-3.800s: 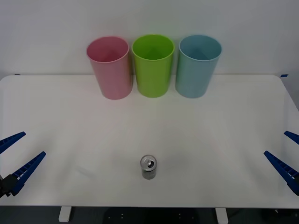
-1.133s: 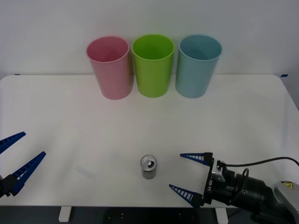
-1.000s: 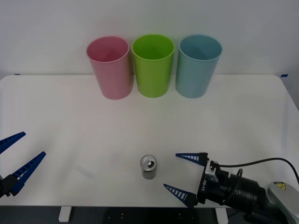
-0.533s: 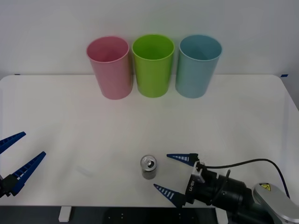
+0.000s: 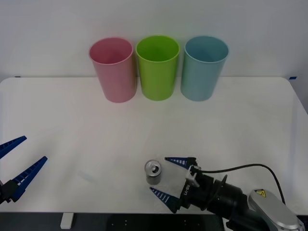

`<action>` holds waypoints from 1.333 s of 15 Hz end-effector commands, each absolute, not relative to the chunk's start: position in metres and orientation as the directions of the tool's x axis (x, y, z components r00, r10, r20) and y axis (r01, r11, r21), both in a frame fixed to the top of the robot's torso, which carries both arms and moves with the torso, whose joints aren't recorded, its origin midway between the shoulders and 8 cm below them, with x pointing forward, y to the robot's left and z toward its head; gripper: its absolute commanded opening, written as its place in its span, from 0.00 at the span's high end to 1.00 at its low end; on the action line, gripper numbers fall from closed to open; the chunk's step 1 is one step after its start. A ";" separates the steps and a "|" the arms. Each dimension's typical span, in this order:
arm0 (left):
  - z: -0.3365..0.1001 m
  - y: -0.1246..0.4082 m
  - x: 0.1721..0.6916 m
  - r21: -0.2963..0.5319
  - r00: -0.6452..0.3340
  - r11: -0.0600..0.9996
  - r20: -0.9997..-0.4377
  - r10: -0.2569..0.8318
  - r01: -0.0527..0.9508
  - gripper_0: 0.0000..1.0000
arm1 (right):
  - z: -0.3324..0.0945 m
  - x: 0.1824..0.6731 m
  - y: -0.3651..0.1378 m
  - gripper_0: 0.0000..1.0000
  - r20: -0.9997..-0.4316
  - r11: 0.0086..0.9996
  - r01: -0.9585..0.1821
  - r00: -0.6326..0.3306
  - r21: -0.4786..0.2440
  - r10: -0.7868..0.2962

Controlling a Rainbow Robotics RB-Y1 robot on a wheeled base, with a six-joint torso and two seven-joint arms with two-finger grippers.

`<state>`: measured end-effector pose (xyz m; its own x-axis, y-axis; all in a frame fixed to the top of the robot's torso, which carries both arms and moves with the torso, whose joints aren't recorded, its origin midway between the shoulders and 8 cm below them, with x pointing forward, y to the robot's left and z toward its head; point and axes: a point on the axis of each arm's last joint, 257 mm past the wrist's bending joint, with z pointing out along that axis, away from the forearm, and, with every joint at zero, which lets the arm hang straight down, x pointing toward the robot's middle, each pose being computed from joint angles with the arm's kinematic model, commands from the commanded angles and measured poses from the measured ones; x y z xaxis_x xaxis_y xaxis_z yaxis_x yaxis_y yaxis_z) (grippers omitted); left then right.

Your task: Grasp the object on the table and drop it into the matching bin: aluminum can to the light blue bin, PET bottle to the pink bin.

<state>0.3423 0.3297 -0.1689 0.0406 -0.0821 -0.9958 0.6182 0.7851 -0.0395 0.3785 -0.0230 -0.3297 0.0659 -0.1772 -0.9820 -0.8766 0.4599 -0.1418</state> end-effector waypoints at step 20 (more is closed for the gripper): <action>-0.169 0.330 0.342 -0.039 0.041 0.785 -0.996 -0.082 0.618 0.00 | -0.331 0.399 0.008 1.00 -0.973 0.511 -0.840 0.076 -0.180 -0.218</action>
<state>0.3423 0.3297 -0.1689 0.0407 -0.0820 -0.9958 0.6182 0.7850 -0.0394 0.3988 0.0086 -0.3315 0.0770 -0.2172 -0.9731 -0.8409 0.5102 -0.1804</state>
